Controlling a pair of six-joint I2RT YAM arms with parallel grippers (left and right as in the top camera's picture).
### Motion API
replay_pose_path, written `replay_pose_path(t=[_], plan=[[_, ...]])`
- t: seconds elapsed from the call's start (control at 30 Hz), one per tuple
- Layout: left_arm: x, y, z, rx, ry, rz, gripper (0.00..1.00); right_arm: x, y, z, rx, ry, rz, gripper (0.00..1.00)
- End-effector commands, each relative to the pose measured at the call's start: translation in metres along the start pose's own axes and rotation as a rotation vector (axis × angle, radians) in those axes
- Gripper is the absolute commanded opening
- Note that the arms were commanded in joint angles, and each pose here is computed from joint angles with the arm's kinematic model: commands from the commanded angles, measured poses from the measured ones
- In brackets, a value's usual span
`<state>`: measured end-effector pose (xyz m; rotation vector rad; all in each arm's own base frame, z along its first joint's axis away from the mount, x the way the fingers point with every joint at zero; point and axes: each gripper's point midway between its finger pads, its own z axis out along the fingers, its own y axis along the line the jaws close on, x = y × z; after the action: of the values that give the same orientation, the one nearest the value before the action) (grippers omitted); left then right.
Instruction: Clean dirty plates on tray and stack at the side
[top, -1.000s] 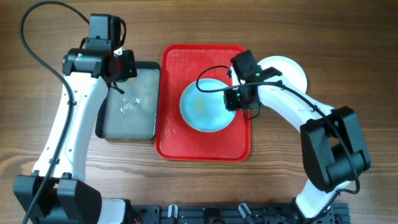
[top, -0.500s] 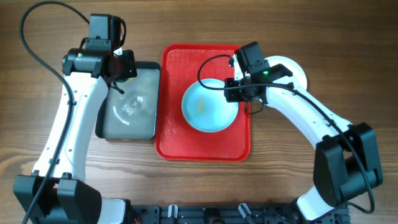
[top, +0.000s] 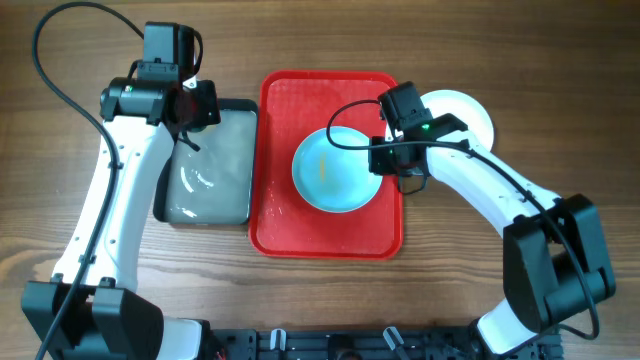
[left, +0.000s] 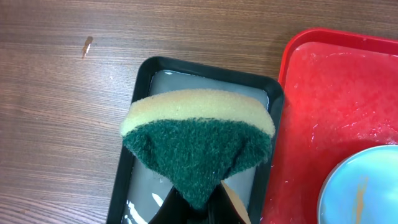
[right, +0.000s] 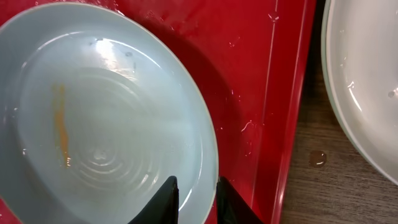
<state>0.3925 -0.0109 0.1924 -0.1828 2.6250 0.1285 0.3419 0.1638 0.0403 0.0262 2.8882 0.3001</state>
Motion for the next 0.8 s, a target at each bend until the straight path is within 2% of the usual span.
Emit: replay_pose_path(t=[0.0,0.3,0.53,0.77], plan=[[0.0016,-0.0015,0.0041,0.001,0.008,0.023,0.04,0.008,-0.0093,0.0124,0.02,-0.004,0.039,0.21],[0.0017,-0.0015,0.0041,0.001,0.008,0.023,0.04,0.0116,-0.011,0.0165,0.018,-0.003,0.065,0.2],[0.0029,-0.0013,0.0041,0.0,0.013,0.024,0.04,0.0176,-0.0139,0.0222,0.019,0.0,0.117,0.12],[0.0027,-0.0012,0.0041,0.0,0.012,0.024,0.04,0.0151,-0.0124,0.0222,0.012,-0.01,0.134,0.12]])
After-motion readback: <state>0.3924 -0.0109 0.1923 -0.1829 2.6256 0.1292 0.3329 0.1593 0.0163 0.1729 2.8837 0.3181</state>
